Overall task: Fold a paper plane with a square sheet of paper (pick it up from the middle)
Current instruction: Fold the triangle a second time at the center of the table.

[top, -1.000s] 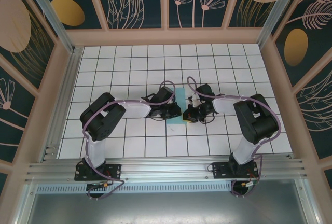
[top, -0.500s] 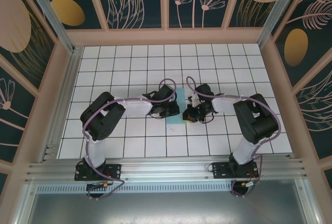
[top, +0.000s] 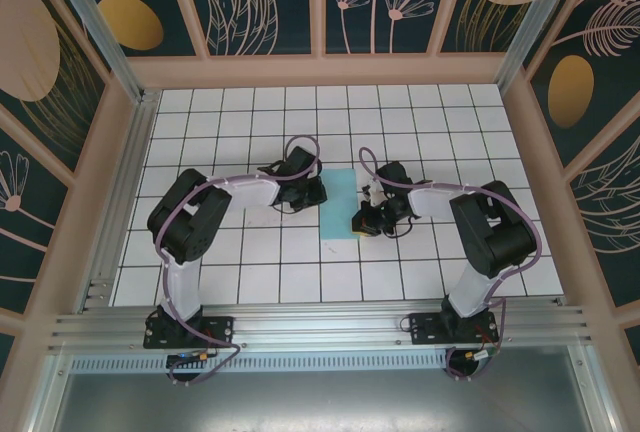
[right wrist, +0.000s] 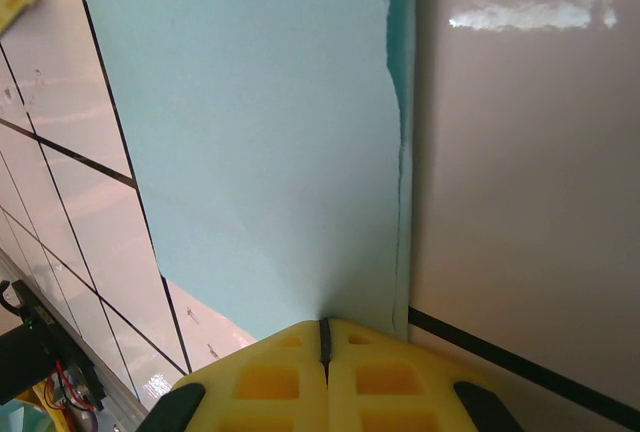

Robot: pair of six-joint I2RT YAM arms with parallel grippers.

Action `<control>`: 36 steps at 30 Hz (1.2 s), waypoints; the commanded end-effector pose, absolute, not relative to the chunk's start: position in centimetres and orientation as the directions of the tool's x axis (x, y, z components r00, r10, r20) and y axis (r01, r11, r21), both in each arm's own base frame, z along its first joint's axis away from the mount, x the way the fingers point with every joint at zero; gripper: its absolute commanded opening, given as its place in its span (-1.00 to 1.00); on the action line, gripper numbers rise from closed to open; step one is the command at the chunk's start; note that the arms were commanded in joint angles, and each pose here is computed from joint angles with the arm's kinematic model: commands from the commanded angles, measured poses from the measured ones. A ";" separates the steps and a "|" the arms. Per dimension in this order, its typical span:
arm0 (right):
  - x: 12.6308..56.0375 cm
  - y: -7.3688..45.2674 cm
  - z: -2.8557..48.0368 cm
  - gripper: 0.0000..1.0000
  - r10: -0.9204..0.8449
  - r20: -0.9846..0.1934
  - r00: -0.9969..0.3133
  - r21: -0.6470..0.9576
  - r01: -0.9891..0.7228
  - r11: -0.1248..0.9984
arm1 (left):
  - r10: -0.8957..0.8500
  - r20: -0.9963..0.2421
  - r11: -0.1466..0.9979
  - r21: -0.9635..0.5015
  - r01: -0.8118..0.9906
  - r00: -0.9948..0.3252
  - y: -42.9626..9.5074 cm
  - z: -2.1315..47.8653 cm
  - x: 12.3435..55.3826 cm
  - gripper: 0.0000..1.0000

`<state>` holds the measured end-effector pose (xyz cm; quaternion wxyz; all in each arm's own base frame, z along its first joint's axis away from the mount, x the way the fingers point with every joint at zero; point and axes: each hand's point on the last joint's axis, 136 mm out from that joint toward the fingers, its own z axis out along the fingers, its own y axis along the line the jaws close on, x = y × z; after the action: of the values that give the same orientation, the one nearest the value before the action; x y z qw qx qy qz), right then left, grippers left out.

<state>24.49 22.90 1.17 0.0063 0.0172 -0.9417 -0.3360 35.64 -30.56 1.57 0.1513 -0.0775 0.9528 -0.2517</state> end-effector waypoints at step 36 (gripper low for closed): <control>21.7 18.8 -3.6 -0.85 -0.002 0.095 -0.995 0.417 0.038 0.908 | -0.216 -0.257 0.906 -0.414 -0.095 -0.942 -29.9 -0.3 32.9 -0.75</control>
<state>24.58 22.99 1.14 0.0020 0.0203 -0.9429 -0.3324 31.47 -34.36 1.32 0.1331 -0.0420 0.9516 -0.2737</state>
